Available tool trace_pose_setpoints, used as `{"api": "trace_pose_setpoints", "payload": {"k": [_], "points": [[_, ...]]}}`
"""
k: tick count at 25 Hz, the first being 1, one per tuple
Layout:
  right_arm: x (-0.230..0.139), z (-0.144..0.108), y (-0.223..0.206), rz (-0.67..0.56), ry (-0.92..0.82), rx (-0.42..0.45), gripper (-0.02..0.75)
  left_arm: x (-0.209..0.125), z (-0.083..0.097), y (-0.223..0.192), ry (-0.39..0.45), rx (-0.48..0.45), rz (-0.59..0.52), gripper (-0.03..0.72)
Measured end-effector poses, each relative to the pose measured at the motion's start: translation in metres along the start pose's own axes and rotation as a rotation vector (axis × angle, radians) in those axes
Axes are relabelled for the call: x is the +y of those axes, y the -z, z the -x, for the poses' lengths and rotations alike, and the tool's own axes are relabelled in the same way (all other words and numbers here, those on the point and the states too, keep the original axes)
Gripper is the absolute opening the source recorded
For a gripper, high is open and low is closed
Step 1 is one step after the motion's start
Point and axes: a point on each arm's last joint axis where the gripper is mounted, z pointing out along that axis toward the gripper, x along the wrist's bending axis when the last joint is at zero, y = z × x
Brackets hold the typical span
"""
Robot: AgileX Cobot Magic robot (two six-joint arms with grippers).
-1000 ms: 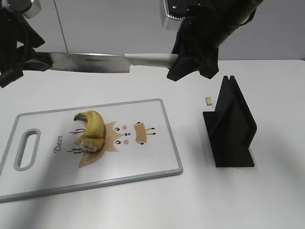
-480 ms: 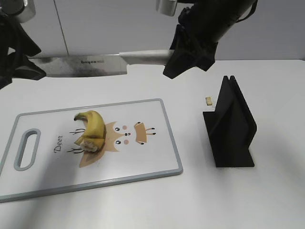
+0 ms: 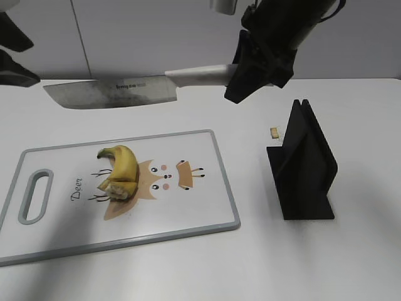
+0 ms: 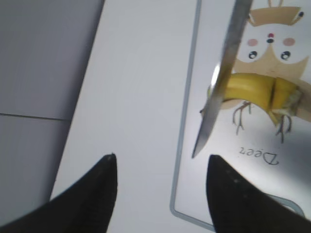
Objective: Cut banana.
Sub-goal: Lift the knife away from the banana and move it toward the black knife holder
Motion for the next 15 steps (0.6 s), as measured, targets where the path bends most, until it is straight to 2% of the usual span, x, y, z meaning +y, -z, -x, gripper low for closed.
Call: {"api": "trace_pose_setpoints", "payload": {"k": [4, 6, 11, 15], "points": [[0.001, -0.004, 0.010, -0.013, -0.007, -0.020, 0.177, 0.003, -0.003, 0.012, -0.005, 0.071, 0.010, 0.555], [0.003, -0.007, 0.019, -0.013, -0.051, -0.044, 0.177, 0.004, -0.003, 0.018, 0.036, 0.089, 0.014, 0.555], [0.001, -0.015, 0.042, -0.063, -0.199, -0.113, 0.177, 0.001, -0.003, 0.037, 0.256, 0.158, -0.029, 0.554], [0.004, -0.022, 0.058, -0.038, -0.327, -0.148, 0.177, -0.007, 0.003, 0.056, 0.453, 0.202, -0.109, 0.554]]}}
